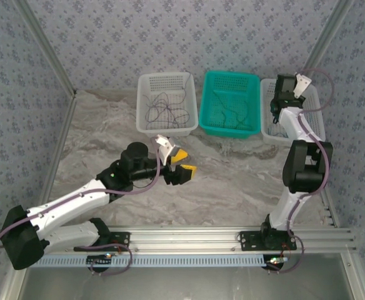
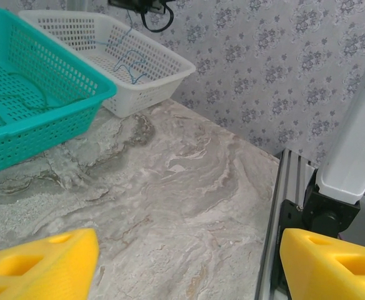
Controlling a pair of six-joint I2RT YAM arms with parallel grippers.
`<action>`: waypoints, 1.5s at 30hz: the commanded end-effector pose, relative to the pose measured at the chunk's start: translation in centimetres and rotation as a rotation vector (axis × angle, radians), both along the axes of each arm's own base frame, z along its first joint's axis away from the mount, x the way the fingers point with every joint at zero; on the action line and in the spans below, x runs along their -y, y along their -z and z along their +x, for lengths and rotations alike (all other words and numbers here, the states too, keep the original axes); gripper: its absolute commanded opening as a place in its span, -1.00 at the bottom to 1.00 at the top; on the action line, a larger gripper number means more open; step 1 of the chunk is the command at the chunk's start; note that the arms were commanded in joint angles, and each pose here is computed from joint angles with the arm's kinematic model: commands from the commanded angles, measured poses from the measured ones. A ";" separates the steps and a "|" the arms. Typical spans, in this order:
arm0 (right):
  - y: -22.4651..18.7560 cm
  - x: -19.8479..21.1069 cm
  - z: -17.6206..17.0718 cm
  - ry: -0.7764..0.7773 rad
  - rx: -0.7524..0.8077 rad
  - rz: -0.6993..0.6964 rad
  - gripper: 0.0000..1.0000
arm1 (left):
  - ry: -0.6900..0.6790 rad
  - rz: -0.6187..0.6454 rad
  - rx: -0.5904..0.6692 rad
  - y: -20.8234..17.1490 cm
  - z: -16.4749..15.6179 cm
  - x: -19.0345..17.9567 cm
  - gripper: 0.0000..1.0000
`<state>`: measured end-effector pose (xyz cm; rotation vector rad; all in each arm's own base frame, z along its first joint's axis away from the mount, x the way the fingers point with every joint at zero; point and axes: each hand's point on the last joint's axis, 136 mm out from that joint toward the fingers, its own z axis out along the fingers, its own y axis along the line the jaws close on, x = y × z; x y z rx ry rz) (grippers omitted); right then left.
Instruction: Untangle the cables
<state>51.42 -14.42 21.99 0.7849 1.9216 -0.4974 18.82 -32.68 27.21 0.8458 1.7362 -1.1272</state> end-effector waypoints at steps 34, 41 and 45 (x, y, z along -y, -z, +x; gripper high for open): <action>6.7 -14.1 -13.4 -0.443 0.041 -0.235 0.98 | -1.427 0.482 0.172 10.3 11.5 -32.6 0.75; 6.5 -12.0 -12.2 -0.451 0.072 -0.177 0.98 | -1.352 0.412 0.088 14.1 14.3 -34.2 0.73; 7.2 -11.4 -13.7 -0.448 0.028 -0.183 0.98 | -1.267 0.471 0.079 15.5 16.7 -33.2 0.73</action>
